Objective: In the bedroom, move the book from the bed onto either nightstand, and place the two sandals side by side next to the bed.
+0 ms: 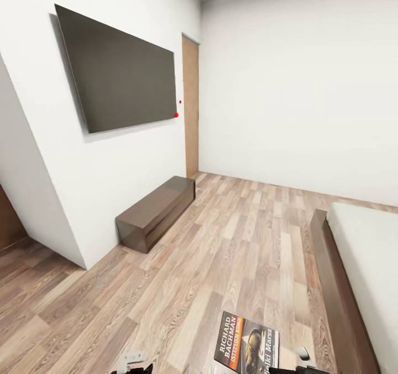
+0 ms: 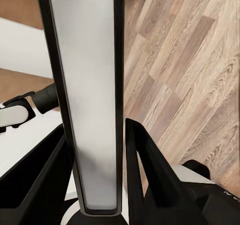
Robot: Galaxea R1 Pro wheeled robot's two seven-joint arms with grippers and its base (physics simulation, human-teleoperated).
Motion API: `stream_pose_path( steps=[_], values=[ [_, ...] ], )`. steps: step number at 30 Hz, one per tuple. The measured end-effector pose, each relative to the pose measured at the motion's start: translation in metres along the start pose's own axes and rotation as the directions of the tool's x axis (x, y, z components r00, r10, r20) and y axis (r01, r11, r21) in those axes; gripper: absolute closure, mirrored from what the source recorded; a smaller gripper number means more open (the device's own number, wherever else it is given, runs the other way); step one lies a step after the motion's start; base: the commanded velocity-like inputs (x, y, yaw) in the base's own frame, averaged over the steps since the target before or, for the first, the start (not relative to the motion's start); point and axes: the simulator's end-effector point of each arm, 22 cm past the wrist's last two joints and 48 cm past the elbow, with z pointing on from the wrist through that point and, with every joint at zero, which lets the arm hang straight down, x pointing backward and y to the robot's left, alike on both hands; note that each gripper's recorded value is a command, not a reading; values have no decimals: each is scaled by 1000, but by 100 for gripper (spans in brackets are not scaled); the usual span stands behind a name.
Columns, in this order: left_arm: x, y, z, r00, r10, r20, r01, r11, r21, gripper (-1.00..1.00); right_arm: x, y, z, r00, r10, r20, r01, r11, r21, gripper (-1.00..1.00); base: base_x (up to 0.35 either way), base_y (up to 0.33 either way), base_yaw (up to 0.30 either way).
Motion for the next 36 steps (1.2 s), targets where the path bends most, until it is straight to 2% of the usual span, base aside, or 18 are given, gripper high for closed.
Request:
stream_pose_path(
  steps=[36],
  values=[
    [0,0,0,1000,0,0,0,1000,0,-100,0,0,0,1000,0,0,0,1000,0,100,0,0,-281]
  ],
)
